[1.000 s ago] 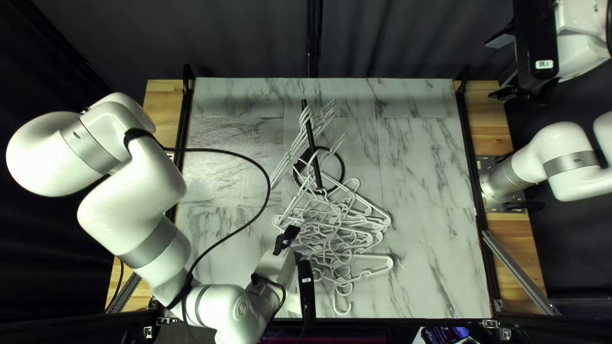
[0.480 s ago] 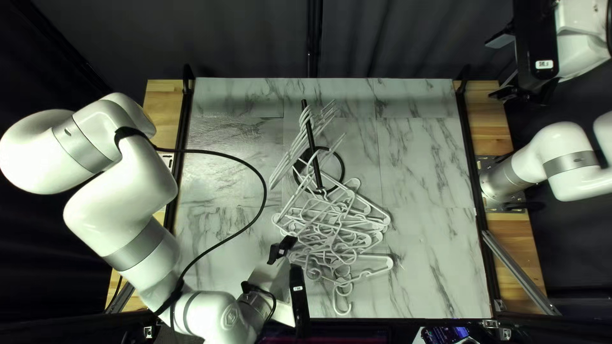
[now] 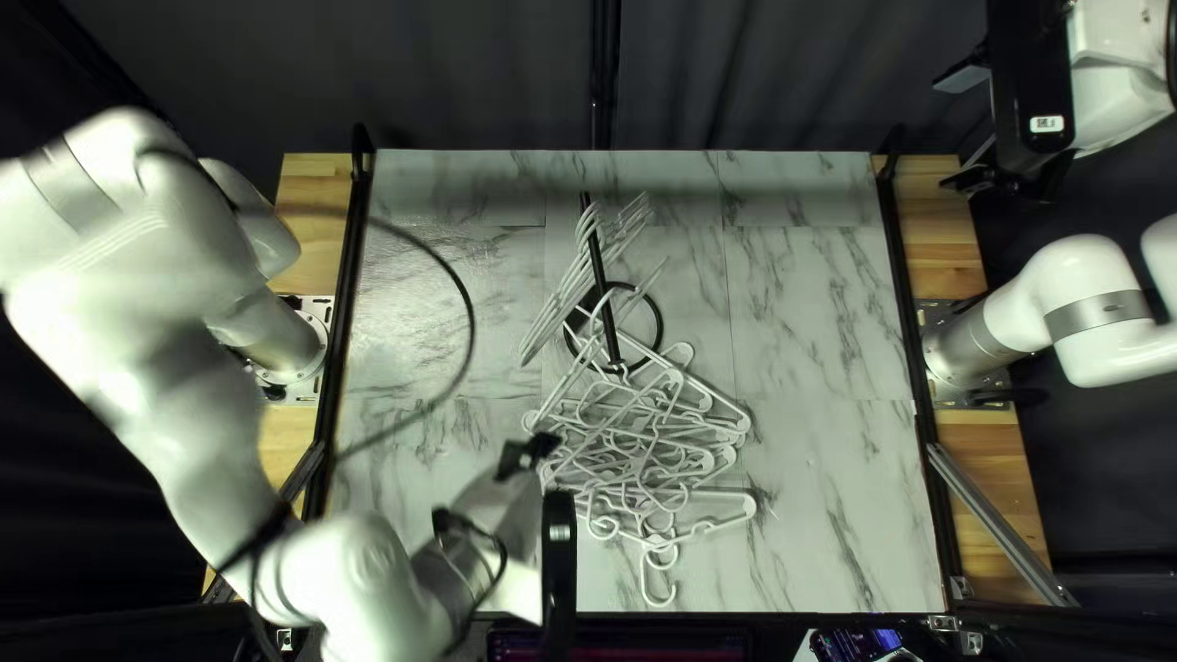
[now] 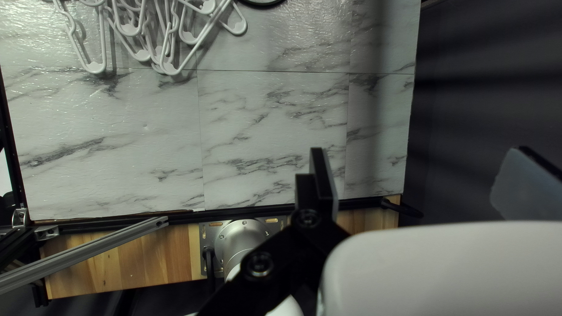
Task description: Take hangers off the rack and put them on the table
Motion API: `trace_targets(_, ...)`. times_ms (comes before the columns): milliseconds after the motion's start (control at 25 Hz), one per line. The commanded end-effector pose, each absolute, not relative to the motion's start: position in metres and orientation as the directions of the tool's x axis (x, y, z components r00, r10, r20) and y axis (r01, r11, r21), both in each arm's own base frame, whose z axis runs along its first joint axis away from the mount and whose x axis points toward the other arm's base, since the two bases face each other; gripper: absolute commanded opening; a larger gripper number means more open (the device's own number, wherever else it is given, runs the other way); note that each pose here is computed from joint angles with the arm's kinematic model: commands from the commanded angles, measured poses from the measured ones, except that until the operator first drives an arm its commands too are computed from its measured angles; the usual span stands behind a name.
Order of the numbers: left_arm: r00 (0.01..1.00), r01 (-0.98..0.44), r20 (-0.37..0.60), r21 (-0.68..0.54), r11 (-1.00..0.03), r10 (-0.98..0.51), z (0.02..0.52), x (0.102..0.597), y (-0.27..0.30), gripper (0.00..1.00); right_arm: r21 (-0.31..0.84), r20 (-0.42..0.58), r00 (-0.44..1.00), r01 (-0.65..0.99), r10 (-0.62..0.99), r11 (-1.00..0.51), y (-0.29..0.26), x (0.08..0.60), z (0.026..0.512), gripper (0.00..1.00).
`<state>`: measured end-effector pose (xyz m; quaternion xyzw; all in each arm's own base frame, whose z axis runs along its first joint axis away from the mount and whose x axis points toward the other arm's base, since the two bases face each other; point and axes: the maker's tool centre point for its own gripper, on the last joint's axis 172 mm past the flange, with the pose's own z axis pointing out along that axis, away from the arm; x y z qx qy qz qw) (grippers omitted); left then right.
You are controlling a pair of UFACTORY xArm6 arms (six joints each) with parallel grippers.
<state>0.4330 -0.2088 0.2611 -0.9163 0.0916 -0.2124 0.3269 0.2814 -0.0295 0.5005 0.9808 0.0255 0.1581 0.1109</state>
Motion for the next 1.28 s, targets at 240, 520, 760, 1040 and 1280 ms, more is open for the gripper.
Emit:
trace_targets(240, 0.893, -0.076, 0.328, -0.568, -0.819, -0.31, 0.281, 0.431, -0.195, 1.0, 0.226, 0.304, 0.949, 0.015, 0.085, -0.974, -0.03, 0.281, 0.501, 1.0)
trace_targets(520, 0.893, -0.076, 0.328, -0.568, -0.819, -0.31, 0.281, 0.431, -0.195, 1.0, 0.226, 0.304, 0.949, 0.015, 0.085, -0.974, -0.03, 0.281, 0.501, 1.0)
trace_targets(760, 0.873, -0.022, 0.41, -0.507, -0.862, -0.263, 0.364, 0.39, -0.119, 1.0, 0.226, 0.304, 0.949, 0.015, 0.085, -0.974, -0.03, 0.281, 0.501, 1.0)
trace_targets(1040, 0.873, -0.01, 0.448, -0.379, -0.925, -0.194, 0.469, 0.37, -0.019, 1.0, 0.226, 0.304, 0.949, 0.015, 0.085, -0.974, -0.03, 0.281, 0.501, 1.0)
trace_targets(1280, 0.878, -0.016, 0.453, -0.295, -0.955, -0.155, 0.49, 0.376, 0.004, 1.0, 0.226, 0.304, 0.949, 0.015, 0.085, -0.974, -0.03, 0.281, 0.501, 1.0)
